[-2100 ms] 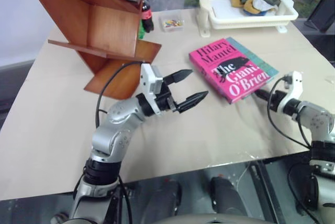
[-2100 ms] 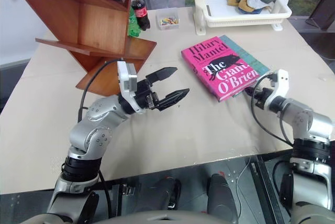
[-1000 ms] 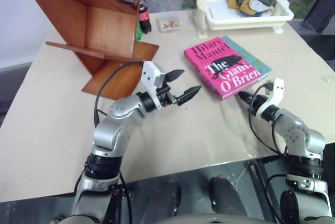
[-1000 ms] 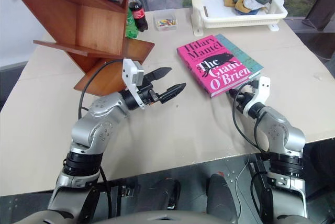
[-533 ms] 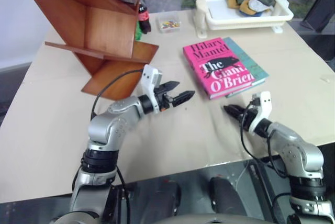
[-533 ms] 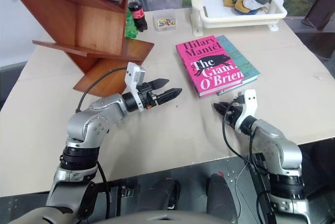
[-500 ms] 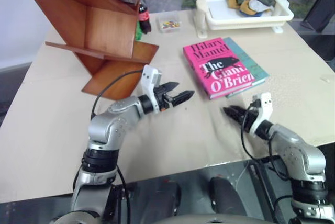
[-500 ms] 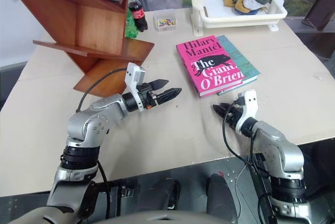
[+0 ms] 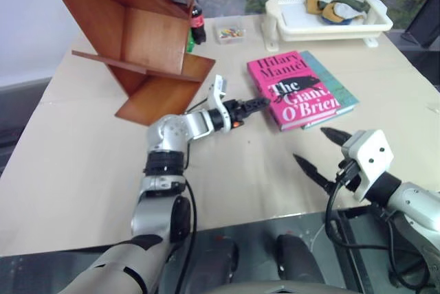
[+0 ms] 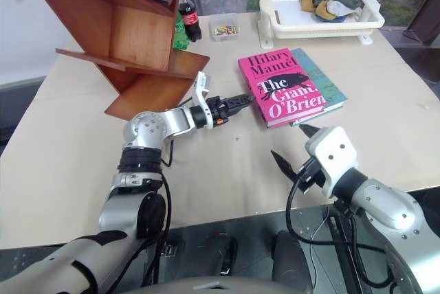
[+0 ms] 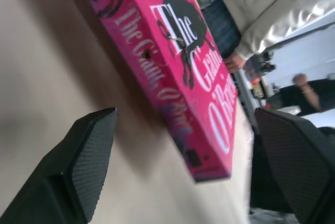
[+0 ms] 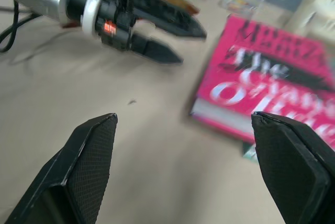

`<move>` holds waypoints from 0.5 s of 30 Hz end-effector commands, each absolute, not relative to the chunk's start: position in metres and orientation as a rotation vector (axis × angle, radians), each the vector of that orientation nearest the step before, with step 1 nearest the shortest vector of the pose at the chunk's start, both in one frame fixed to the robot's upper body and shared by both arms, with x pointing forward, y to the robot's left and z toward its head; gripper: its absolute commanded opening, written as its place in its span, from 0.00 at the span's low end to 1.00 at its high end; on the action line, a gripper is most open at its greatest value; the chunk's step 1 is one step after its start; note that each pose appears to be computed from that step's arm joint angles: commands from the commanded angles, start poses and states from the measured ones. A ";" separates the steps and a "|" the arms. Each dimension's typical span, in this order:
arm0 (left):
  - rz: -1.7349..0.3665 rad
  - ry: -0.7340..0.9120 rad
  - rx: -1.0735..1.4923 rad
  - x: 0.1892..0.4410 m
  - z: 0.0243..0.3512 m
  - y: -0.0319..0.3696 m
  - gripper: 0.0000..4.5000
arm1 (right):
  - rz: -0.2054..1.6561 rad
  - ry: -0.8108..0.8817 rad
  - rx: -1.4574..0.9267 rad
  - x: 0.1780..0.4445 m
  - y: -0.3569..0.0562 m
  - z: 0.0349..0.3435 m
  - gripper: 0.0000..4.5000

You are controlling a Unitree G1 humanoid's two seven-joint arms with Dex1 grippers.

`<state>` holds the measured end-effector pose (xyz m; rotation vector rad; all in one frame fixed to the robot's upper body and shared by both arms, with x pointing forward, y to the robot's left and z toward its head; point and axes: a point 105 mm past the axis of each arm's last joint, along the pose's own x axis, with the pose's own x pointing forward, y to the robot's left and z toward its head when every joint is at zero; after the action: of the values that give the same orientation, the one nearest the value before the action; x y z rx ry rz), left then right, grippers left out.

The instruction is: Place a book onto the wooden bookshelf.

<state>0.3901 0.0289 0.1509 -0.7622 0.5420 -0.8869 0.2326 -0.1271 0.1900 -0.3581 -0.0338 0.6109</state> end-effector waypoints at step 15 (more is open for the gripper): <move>-0.743 0.581 -1.098 0.421 0.146 -0.010 0.67 | 0.480 -0.086 -0.370 0.229 -0.133 0.198 0.94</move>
<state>0.4168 -0.0072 0.1332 -1.0752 0.6131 -0.7258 0.2342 -0.1374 0.1840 -0.3591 -0.0160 0.4767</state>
